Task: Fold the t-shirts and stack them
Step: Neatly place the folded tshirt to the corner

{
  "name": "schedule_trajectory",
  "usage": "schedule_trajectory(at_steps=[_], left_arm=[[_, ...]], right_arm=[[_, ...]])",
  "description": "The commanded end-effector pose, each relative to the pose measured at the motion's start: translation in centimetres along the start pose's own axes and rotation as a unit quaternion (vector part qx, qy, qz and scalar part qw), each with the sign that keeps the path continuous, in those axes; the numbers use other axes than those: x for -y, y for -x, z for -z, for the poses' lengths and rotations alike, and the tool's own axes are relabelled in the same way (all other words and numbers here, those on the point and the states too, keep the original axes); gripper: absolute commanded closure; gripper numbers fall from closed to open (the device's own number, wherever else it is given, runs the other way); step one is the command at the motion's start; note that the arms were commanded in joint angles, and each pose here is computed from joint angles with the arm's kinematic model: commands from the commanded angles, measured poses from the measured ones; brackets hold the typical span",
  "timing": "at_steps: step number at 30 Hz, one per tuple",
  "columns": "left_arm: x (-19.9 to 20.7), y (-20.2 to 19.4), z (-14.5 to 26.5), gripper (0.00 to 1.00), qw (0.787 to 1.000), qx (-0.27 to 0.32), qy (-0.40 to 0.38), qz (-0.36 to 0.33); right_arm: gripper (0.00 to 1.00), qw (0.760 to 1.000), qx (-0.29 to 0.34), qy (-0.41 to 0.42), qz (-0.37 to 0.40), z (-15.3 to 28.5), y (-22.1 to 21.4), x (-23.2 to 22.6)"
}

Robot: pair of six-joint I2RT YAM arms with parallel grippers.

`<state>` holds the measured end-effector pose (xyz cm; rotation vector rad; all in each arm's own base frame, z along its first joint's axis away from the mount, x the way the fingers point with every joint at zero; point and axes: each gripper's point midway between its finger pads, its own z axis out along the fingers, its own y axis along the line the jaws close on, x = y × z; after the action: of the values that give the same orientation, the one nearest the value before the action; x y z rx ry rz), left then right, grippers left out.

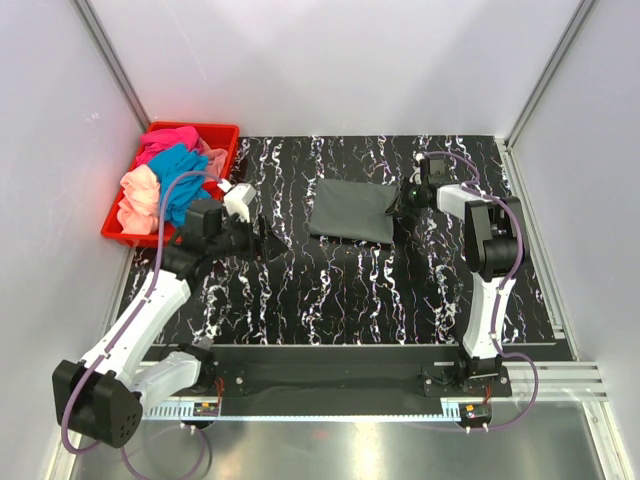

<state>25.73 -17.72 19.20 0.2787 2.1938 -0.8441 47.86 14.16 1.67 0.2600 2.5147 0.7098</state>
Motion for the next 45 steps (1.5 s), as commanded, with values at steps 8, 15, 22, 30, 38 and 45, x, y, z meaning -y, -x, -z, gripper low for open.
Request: schedule_trajectory(at_steps=[8, 15, 22, 30, 38, 45], left_arm=[[1.3, 1.5, 0.0, 0.26, 0.999, 0.023, -0.029, -0.016], [1.5, 1.1, -0.1, 0.26, 0.999, 0.016, -0.038, -0.013], [1.6, 0.8, -0.3, 0.26, 0.999, 0.010, -0.044, -0.009], [1.4, 0.3, -0.5, 0.26, 0.999, 0.002, -0.043, -0.007], [1.1, 0.0, -1.1, 0.25, 0.999, -0.009, -0.044, -0.002], [0.9, -0.4, -1.8, 0.26, 0.998, -0.028, -0.047, 0.005]], right_arm=[[1.00, 0.997, 0.011, -0.079, 0.002, 1.4, 5.1, 3.3], [1.00, 0.992, 0.011, -0.127, 0.002, 2.2, 9.2, 7.9], [1.00, 0.985, 0.027, -0.168, -0.022, 3.7, 12.7, 13.2], [1.00, 0.974, 0.090, -0.207, -0.039, 6.4, 18.5, 18.6], [1.00, 0.956, 0.172, -0.231, -0.048, 8.1, 23.6, 23.0], [1.00, 0.941, 0.241, -0.231, -0.056, 10.1, 27.2, 25.4]])
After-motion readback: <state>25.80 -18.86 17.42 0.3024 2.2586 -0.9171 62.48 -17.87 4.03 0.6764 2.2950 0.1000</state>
